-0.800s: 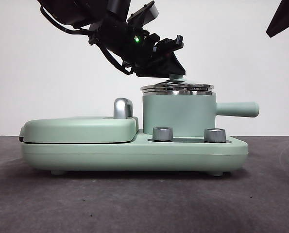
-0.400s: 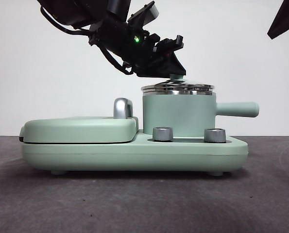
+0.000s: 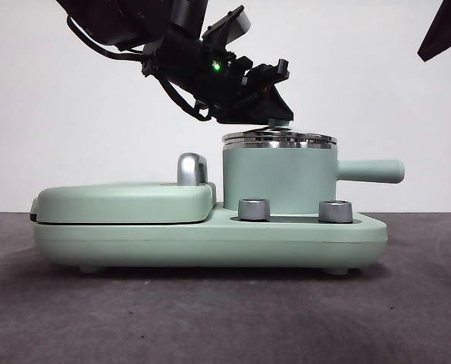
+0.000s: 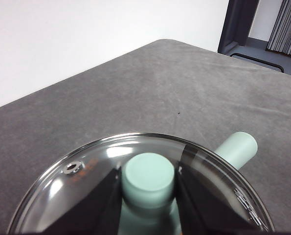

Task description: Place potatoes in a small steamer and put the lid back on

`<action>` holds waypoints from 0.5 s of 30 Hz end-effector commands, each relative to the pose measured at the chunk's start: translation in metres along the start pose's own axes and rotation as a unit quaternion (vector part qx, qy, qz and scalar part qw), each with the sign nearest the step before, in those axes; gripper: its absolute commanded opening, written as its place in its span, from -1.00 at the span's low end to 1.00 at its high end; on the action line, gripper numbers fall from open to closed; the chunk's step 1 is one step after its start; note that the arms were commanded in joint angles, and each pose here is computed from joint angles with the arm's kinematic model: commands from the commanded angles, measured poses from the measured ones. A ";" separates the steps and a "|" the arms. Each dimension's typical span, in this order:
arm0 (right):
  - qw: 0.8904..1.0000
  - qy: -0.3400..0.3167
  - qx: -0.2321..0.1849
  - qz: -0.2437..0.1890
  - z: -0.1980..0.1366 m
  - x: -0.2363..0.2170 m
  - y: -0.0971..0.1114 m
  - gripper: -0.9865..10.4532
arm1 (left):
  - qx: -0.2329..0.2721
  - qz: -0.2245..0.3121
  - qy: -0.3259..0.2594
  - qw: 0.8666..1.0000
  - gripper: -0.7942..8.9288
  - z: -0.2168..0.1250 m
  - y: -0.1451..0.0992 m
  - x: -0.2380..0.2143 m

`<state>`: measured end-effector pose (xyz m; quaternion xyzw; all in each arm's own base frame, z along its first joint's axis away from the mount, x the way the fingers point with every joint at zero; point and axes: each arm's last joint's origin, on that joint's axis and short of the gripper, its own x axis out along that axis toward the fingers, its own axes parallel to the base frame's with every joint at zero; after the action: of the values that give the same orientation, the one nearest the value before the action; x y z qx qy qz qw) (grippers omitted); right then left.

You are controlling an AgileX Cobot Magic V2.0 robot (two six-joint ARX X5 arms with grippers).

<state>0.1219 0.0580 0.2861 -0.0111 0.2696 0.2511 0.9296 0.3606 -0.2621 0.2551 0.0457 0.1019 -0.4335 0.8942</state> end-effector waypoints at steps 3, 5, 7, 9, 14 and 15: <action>1.000 -0.001 0.004 0.000 0.001 0.001 0.000 -0.25 | 0.014 -0.005 -0.010 1.000 -0.81 0.002 -0.001 0.007; 1.000 -0.001 0.004 0.000 0.001 0.001 0.000 -0.25 | 0.026 -0.004 -0.009 1.000 -0.81 0.001 -0.001 0.008; 1.000 -0.001 0.004 0.000 0.001 0.001 0.000 -0.25 | 0.030 -0.004 -0.007 1.000 -0.81 0.000 0.000 0.009; 1.000 0.000 0.004 0.000 0.001 0.001 0.000 -0.25 | 0.029 -0.004 -0.004 1.000 -0.81 -0.003 0.001 0.010; 1.000 0.004 0.004 -0.001 0.000 0.001 0.000 -0.25 | 0.024 -0.004 0.006 1.000 -0.81 -0.008 0.001 0.013; 1.000 0.005 0.004 -0.001 0.000 0.001 0.000 -0.25 | 0.023 -0.005 0.009 1.000 -0.81 -0.009 0.001 0.013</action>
<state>0.1214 0.0578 0.2853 -0.0118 0.2745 0.2506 0.9283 0.3631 -0.2633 0.2517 0.0592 0.0962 -0.4357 0.8930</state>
